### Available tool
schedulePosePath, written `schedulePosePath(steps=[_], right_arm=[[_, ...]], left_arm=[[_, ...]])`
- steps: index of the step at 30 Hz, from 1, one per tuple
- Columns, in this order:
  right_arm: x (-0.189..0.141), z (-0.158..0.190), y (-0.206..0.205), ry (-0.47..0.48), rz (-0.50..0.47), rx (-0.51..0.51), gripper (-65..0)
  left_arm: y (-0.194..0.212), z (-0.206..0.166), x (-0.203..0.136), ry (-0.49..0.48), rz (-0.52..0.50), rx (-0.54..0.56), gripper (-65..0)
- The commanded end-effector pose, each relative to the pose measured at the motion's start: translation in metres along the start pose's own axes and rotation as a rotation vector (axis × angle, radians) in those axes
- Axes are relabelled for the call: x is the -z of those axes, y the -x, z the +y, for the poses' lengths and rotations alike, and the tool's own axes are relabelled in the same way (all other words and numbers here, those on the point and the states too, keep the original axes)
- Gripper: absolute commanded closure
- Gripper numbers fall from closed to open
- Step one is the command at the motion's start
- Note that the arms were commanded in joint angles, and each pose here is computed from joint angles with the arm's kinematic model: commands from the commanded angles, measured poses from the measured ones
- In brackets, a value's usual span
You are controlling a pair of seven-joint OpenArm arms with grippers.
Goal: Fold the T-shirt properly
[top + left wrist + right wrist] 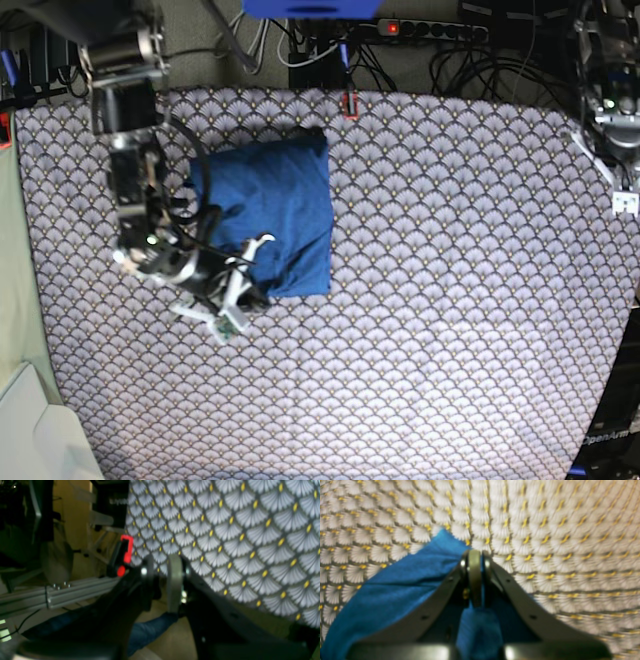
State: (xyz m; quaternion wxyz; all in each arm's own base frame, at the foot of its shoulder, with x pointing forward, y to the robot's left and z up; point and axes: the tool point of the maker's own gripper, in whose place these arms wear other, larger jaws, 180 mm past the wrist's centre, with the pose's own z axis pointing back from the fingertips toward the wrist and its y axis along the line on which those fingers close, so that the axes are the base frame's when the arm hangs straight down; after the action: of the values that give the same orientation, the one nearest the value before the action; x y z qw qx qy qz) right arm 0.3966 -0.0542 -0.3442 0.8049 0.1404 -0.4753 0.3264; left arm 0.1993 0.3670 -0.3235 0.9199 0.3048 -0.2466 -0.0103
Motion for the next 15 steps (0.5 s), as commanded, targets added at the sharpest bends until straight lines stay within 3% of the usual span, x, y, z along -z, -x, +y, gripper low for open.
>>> schedulePosePath(steps=[1, 6, 10, 15], right_arm=[[-0.011, -0.005, -0.023, 0.014, -0.076, -0.032, 0.0], [-0.062, 0.006, -0.019, 0.079, -0.078, -0.104, 0.0], [-0.114, -0.012, 0.009, 0.217, -0.031, -0.063, 0.0], [-0.185, -0.032, 0.072, 0.386, 0.103, 0.022, 0.0]], left_arm=[[-0.013, 0.012, -0.004, -0.035, -0.046, 0.005, -10.0], [-0.001, 0.008, -0.005, -0.024, -0.023, 0.024, -10.0], [0.002, -0.011, -0.005, 0.081, -0.022, -0.022, -9.6], [0.022, -0.035, -0.009, 0.200, 0.007, -0.050, -8.5]])
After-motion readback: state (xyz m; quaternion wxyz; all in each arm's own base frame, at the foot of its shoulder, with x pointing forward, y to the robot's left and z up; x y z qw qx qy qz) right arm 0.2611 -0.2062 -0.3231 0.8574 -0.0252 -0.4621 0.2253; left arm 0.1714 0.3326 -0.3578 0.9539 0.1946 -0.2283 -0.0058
